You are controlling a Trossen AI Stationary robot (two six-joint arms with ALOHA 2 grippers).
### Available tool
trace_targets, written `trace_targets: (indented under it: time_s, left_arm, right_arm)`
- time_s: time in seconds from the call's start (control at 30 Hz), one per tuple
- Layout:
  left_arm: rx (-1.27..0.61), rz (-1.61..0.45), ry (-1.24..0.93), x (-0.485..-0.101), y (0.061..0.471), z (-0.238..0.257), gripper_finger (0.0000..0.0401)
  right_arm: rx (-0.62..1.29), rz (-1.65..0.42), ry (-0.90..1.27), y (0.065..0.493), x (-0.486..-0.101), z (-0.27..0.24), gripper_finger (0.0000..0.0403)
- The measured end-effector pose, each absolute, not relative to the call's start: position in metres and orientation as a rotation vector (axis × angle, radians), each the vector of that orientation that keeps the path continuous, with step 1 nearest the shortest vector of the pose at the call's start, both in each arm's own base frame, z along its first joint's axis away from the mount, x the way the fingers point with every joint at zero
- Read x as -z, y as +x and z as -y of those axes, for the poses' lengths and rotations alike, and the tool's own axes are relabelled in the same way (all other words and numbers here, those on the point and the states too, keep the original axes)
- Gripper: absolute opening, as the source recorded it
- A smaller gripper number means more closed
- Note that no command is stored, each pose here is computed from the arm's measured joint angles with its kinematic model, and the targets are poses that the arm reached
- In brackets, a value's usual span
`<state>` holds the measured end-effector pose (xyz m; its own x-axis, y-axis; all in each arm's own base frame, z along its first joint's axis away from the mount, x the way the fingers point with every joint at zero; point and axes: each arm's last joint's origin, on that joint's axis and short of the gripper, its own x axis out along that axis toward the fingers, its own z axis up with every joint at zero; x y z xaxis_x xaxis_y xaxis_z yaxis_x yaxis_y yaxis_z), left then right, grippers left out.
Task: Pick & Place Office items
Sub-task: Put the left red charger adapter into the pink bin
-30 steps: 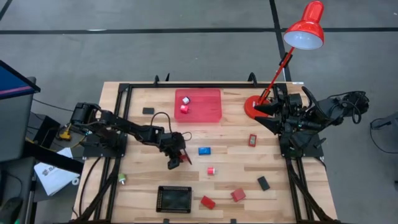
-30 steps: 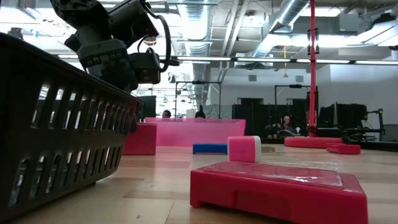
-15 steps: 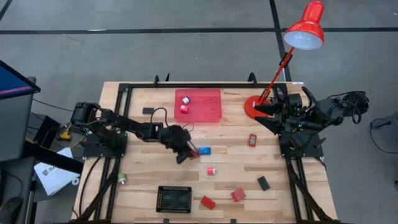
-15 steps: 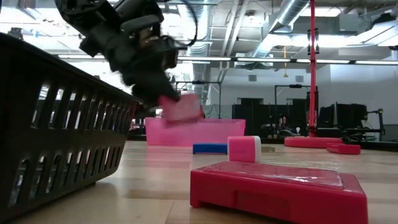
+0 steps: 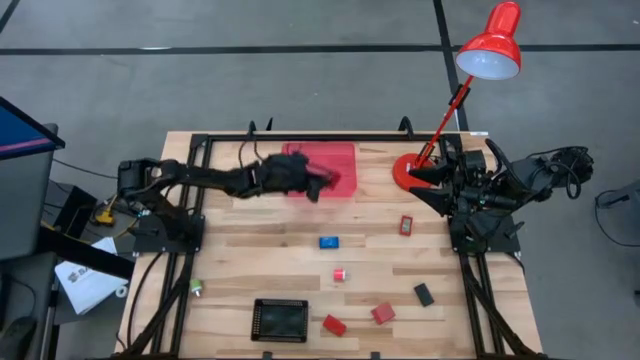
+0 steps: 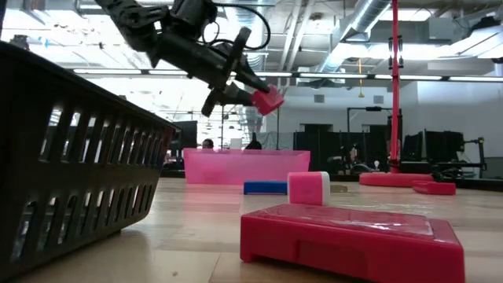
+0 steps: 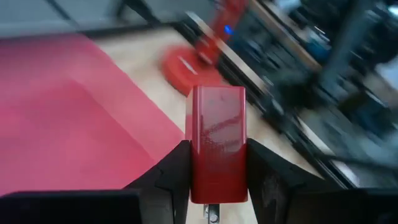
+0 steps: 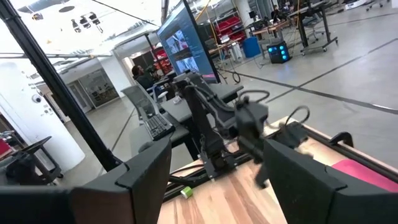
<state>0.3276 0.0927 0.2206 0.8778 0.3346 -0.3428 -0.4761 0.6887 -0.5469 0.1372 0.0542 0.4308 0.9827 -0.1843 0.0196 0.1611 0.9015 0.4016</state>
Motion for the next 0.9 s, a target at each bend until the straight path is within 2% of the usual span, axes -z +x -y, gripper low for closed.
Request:
trace_targets:
  time_s: [0.1,0.23,0.5,0.9]
  left_arm:
    - [-0.548,-0.212,-0.653,-0.235,0.328,-0.114,0.0117]
    - [-0.620,-0.309,-0.595,-0.246,0.325,-0.132,0.0117]
    - [-0.729,-0.386,-0.580,-0.256,0.323,-0.138,0.0117]
    - [-0.818,-0.591,-0.612,-0.208,0.363,-0.147,0.0117]
  right_arm:
    - [0.200,0.061,0.406,0.137,-0.431,-0.054,0.0249]
    - [0.205,0.062,0.406,0.137,-0.431,-0.053,0.0249]
    - [0.214,0.063,0.402,0.137,-0.431,-0.053,0.0249]
    - [0.225,0.069,0.416,0.137,-0.431,-0.053,0.0249]
